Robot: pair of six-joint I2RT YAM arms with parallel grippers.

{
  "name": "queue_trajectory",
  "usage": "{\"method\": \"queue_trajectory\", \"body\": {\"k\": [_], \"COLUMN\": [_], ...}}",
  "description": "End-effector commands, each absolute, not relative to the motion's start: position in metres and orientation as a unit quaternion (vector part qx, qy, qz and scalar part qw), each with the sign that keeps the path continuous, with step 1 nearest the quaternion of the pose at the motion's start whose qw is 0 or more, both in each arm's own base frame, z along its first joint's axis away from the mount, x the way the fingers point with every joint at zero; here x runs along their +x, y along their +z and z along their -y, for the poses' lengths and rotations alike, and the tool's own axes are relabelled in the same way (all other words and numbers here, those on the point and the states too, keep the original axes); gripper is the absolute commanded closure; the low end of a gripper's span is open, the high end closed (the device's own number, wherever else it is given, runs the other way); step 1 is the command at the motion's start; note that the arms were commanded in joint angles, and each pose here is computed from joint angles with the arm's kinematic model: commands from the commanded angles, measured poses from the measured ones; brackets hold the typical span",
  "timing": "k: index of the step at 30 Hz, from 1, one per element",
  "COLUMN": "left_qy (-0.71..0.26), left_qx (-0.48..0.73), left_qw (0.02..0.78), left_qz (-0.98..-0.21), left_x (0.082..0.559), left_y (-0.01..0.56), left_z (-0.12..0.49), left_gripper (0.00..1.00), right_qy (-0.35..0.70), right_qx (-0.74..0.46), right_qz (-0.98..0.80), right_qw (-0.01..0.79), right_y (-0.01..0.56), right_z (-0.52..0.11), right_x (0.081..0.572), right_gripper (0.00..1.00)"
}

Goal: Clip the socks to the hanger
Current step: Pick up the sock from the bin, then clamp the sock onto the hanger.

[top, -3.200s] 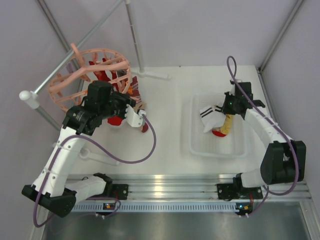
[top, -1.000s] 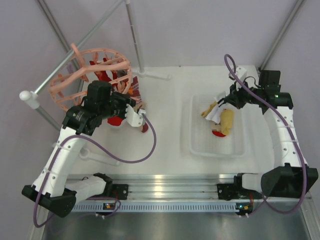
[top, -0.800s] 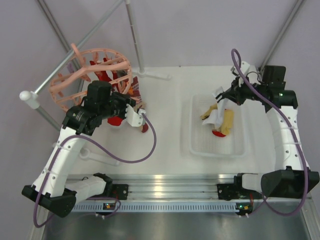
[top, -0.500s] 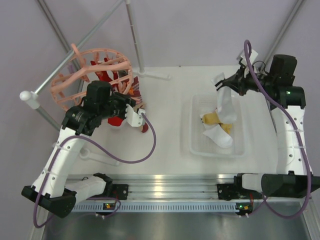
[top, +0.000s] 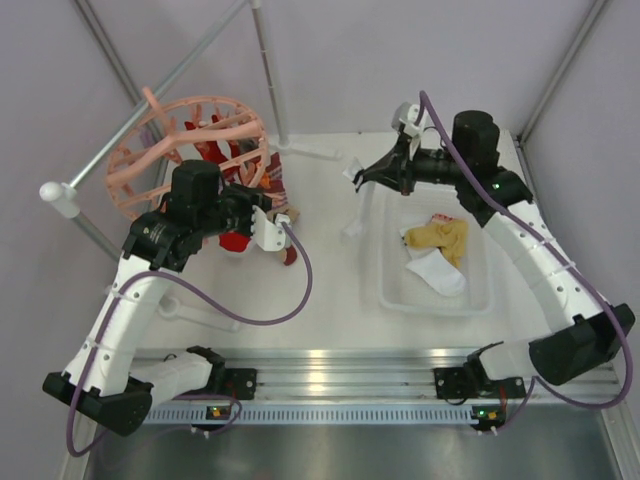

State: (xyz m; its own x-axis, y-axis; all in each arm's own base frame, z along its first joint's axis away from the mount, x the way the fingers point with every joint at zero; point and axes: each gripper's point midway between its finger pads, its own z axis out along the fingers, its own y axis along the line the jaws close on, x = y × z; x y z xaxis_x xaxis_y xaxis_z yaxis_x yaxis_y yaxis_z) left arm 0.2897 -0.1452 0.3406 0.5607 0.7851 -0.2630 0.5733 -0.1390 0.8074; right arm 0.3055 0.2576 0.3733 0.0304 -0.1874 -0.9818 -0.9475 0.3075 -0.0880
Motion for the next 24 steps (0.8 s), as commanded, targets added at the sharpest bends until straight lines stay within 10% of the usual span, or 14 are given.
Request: {"method": "queue_trajectory", "body": {"k": [1,24], "left_qy": [0.065,0.128], "left_qx": [0.737,0.728], "left_qw": [0.502,0.583], "left_qz": [-0.448,-0.338], "left_x": [0.279,0.270], "left_y": [0.347,0.344], "left_z": [0.160,0.168], "left_gripper": [1.00,1.00], "right_qy": [0.384,0.540], "right_qx": [-0.458,-0.495], "right_qz": [-0.567,-0.544], "right_qw": [0.567,0.409], "right_y": [0.390,0.344], "right_z": [-0.294,-0.380], "right_x": [0.314,0.277], "right_gripper": [1.00,1.00]}}
